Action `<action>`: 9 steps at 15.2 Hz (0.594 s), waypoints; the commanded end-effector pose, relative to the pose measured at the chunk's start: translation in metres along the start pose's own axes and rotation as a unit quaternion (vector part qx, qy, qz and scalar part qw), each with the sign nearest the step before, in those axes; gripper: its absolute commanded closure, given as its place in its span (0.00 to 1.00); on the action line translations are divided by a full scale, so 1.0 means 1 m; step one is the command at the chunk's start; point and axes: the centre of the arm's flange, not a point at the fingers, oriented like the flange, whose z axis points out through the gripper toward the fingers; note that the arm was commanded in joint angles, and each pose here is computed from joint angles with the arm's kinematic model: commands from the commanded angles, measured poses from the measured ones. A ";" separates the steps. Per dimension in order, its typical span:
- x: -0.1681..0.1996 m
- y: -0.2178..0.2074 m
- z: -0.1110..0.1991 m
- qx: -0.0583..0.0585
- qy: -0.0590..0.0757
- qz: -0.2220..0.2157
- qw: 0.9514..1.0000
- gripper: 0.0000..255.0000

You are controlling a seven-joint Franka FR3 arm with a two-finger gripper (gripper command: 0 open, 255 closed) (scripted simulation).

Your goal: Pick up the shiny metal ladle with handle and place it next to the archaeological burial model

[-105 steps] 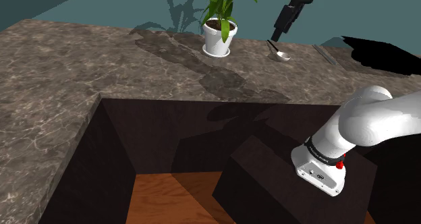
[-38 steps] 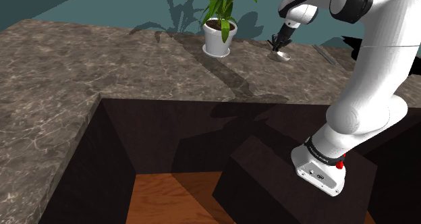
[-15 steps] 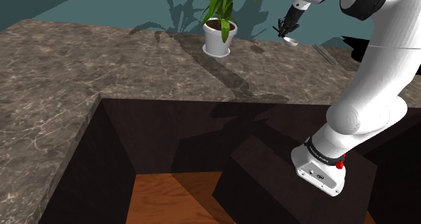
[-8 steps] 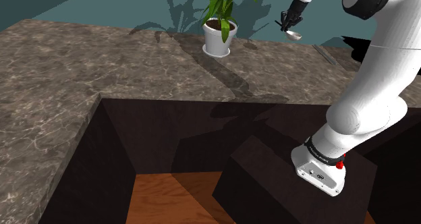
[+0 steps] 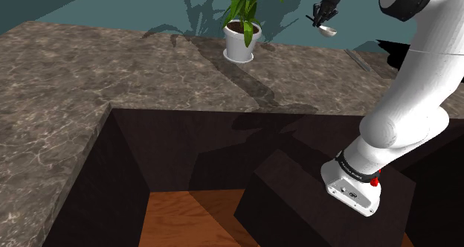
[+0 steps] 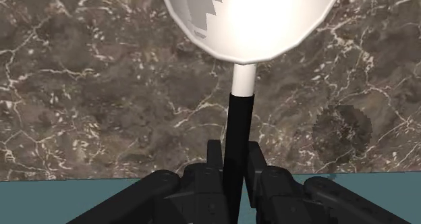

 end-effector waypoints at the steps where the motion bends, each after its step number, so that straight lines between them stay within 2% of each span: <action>1: -0.007 0.010 -0.005 0.000 0.000 0.000 1.000 1.00; 9: -0.072 0.092 -0.020 0.000 0.000 0.000 1.000 1.00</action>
